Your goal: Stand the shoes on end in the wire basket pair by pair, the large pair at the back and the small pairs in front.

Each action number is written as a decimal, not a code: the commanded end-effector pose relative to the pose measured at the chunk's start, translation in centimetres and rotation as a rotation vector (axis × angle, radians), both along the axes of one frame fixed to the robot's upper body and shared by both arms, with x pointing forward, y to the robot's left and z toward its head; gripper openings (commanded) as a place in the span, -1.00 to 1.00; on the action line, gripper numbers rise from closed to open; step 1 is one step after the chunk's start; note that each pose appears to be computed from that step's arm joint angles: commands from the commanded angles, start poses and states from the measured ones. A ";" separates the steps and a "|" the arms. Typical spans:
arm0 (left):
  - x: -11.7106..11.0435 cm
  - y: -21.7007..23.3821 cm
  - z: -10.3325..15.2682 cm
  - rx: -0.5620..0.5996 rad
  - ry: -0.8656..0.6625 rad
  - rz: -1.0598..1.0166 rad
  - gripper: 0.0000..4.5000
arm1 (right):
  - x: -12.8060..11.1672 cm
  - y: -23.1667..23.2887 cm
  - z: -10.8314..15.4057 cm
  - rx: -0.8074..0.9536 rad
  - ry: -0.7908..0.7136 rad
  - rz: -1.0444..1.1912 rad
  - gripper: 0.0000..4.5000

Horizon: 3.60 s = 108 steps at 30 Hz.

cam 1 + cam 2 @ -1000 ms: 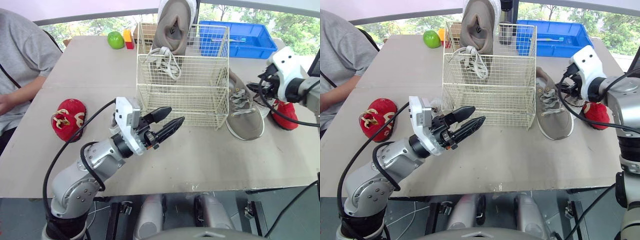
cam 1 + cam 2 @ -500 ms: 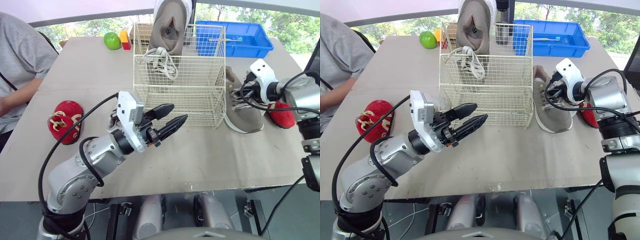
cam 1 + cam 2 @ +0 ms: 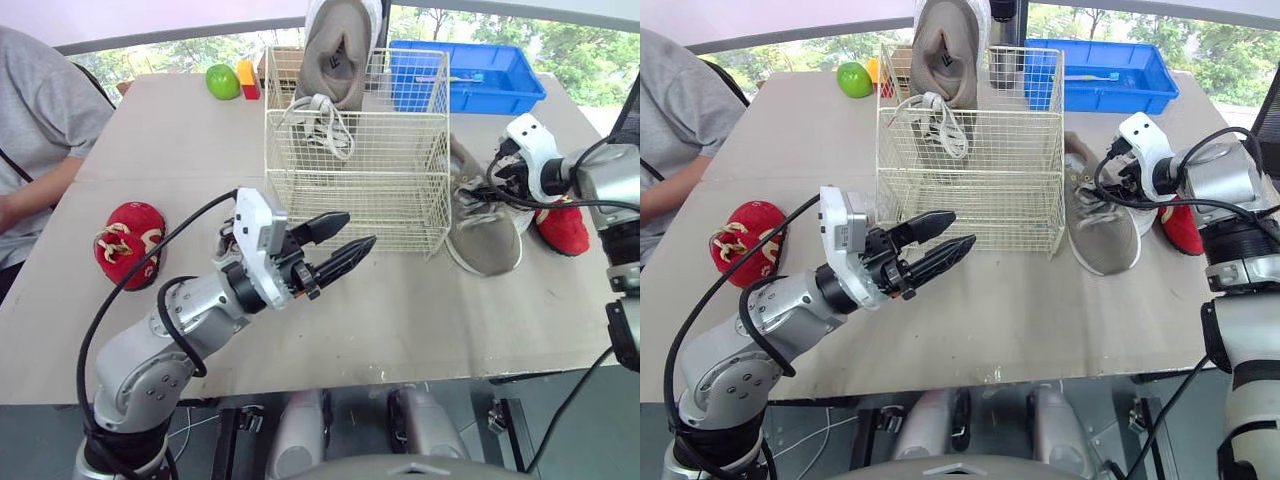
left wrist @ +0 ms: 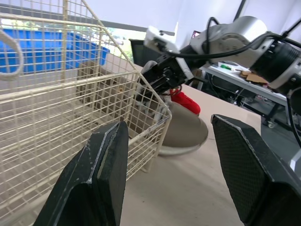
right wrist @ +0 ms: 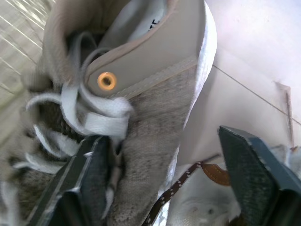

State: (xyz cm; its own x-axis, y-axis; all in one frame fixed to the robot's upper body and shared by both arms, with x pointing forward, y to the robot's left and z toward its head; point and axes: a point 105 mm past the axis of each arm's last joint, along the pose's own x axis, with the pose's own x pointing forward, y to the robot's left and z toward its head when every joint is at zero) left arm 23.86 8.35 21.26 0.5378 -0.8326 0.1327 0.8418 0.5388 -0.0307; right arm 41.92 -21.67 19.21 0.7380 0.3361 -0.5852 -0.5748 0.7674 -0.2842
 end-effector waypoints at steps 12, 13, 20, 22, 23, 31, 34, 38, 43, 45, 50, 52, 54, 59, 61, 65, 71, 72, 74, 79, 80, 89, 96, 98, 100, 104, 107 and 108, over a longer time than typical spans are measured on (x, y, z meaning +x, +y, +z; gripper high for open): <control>-0.8 0.1 0.2 -0.018 -0.038 0.001 0.38 | -0.4 1.6 -3.0 -0.033 0.264 0.132 -0.55; -0.8 0.1 0.2 -0.016 -0.040 -0.001 0.38 | -0.3 1.4 -3.0 -0.052 0.256 0.137 -0.72; -1.6 -0.3 0.4 0.014 -0.073 -0.050 0.38 | 0.1 0.3 2.8 0.202 0.064 0.100 -0.98; -1.8 -0.2 0.4 0.010 -0.073 -0.061 0.38 | -1.2 -0.6 6.8 0.390 -0.039 0.076 -0.98; -1.9 -0.2 0.5 0.002 -0.071 -0.064 0.38 | -2.2 -1.1 8.7 0.469 -0.102 0.072 -0.98; -1.2 -0.2 2.2 -0.091 -0.124 -0.014 0.38 | -7.3 1.2 22.1 0.794 -0.791 0.115 -0.98; -1.0 0.3 2.9 -0.143 -0.191 0.014 0.38 | -7.4 4.8 25.7 0.928 -0.958 0.181 -0.98; -1.1 1.4 3.1 -0.212 -0.158 -0.009 0.38 | -6.0 7.7 26.1 0.763 -1.155 0.195 -0.98; -1.9 4.3 3.1 -0.266 -0.177 0.024 0.38 | -4.8 8.9 25.9 0.828 -1.299 0.181 -0.98; -2.3 5.1 2.3 -0.245 -0.161 0.055 0.38 | -4.4 9.5 25.0 0.774 -1.380 0.156 -0.98; -2.5 5.0 2.1 -0.245 -0.168 0.073 0.38 | -2.1 11.1 20.3 0.720 -1.348 0.128 -0.98; -2.5 4.9 2.1 -0.239 -0.172 0.075 0.38 | -1.2 12.2 17.5 0.676 -1.276 0.152 -0.98; -2.5 5.0 2.0 -0.234 -0.175 0.081 0.38 | -0.5 12.7 14.6 0.737 -1.156 0.152 -0.98; -2.2 5.2 1.6 -0.229 -0.168 0.094 0.38 | -0.1 13.1 8.8 0.700 -0.955 0.174 -0.98; -2.0 5.3 1.3 -0.228 -0.158 0.102 0.38 | 0.2 12.7 7.6 0.718 -0.875 0.168 -0.98; -1.7 5.6 1.0 -0.226 -0.146 0.111 0.38 | 0.8 11.1 7.1 0.770 -0.788 0.115 -0.63; -1.4 6.8 0.5 -0.245 -0.103 0.192 0.38 | -0.4 9.8 8.0 0.716 -0.796 0.141 0.47; -1.4 7.2 0.3 -0.245 -0.096 0.223 0.38 | -1.0 9.6 8.4 0.685 -0.815 0.167 0.69; -1.3 8.1 0.0 -0.224 -0.093 0.305 0.38 | -2.4 9.4 8.9 0.596 -0.851 0.237 0.69; -1.0 12.5 -2.2 -0.090 0.006 0.607 0.38 | -7.3 8.5 10.0 0.607 -0.792 0.456 0.69; -1.1 13.6 -2.7 -0.067 0.041 0.676 0.38 | -9.3 8.8 9.4 0.584 -0.737 0.565 0.69; 0.3 16.5 -7.0 0.135 0.168 0.945 0.38 | -17.5 12.0 2.8 0.485 -0.303 0.901 1.00; 2.7 15.1 -9.2 0.156 0.214 0.916 0.38 | -17.4 12.5 2.9 0.461 -0.337 0.880 1.00; 2.9 14.5 -9.5 0.148 0.221 0.889 0.14 | -17.3 12.5 3.0 0.458 -0.339 0.880 1.00; 3.0 14.2 -9.6 0.141 0.221 0.879 -0.18 | -17.2 12.6 3.0 0.446 -0.341 0.878 1.00; 3.2 15.1 -6.6 0.045 0.082 0.960 -0.91 | -16.8 13.0 4.1 0.480 -0.383 0.872 1.00; 2.5 16.4 2.2 -0.289 -0.230 1.022 -0.93 | -16.1 13.7 6.5 0.488 -0.472 0.876 1.00; 2.1 16.5 4.1 -0.352 -0.292 1.010 -0.93 | -16.0 13.9 7.4 0.500 -0.488 0.886 1.00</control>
